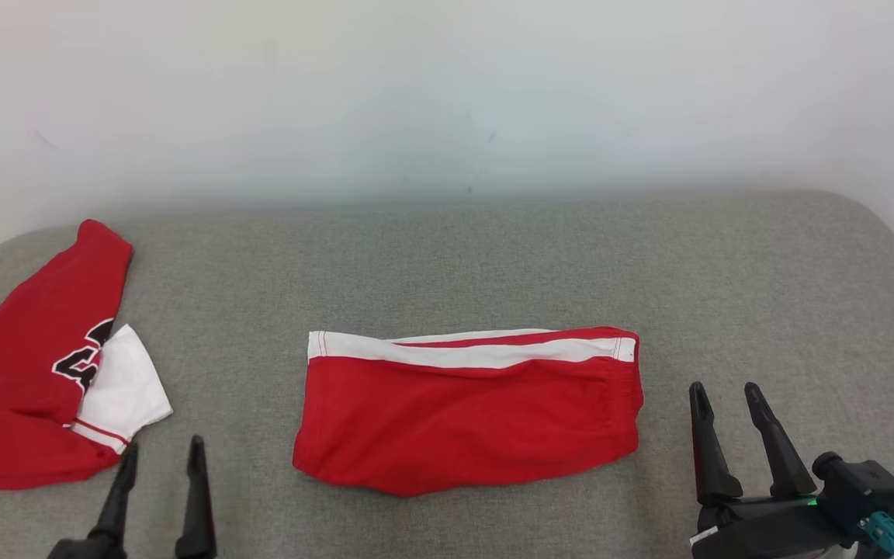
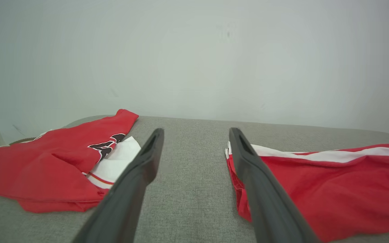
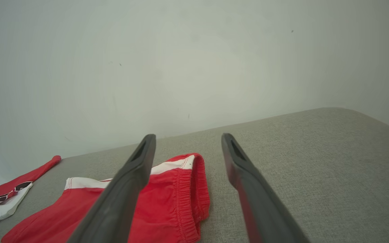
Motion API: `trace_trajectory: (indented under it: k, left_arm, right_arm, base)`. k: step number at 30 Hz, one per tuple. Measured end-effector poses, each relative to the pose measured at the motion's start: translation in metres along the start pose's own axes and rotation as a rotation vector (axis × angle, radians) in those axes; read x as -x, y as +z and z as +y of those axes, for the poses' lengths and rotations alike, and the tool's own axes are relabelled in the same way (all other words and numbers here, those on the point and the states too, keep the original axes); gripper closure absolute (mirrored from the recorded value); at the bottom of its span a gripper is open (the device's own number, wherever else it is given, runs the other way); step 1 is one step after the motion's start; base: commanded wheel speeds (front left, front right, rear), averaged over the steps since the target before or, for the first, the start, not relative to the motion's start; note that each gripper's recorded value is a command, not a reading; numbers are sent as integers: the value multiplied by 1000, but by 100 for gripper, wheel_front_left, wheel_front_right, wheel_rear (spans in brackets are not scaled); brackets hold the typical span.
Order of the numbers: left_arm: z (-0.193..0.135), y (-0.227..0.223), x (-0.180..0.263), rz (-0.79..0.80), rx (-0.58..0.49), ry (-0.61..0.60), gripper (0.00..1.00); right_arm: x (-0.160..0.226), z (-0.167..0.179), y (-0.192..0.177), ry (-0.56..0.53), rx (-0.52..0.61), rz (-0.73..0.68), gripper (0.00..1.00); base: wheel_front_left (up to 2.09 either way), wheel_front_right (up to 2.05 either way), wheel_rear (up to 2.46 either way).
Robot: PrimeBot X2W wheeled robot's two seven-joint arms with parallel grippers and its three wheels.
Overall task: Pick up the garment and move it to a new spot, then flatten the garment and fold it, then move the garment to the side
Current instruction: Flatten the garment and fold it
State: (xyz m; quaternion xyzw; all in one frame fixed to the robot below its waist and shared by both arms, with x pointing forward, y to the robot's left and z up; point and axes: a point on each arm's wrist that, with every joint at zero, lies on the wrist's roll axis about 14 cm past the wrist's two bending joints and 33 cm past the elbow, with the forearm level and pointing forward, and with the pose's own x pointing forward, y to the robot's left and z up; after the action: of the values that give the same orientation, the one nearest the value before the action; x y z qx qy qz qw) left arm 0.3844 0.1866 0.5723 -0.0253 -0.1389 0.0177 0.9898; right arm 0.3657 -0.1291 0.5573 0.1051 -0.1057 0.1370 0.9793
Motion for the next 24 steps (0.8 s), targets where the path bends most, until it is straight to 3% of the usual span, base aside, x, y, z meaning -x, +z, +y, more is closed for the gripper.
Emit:
trace_trajectory:
  k: [9,24]
  left_arm:
    - [24,9,17,-19,-18,84,0]
    - [9,-8,24,38,-44,22,0]
  right_arm:
    - [5,-6,-2,-26,19,5,0]
    - [10,-4,-21,-26,50,64,0]
  base:
    - [0,0,0]
    - [0,0,0]
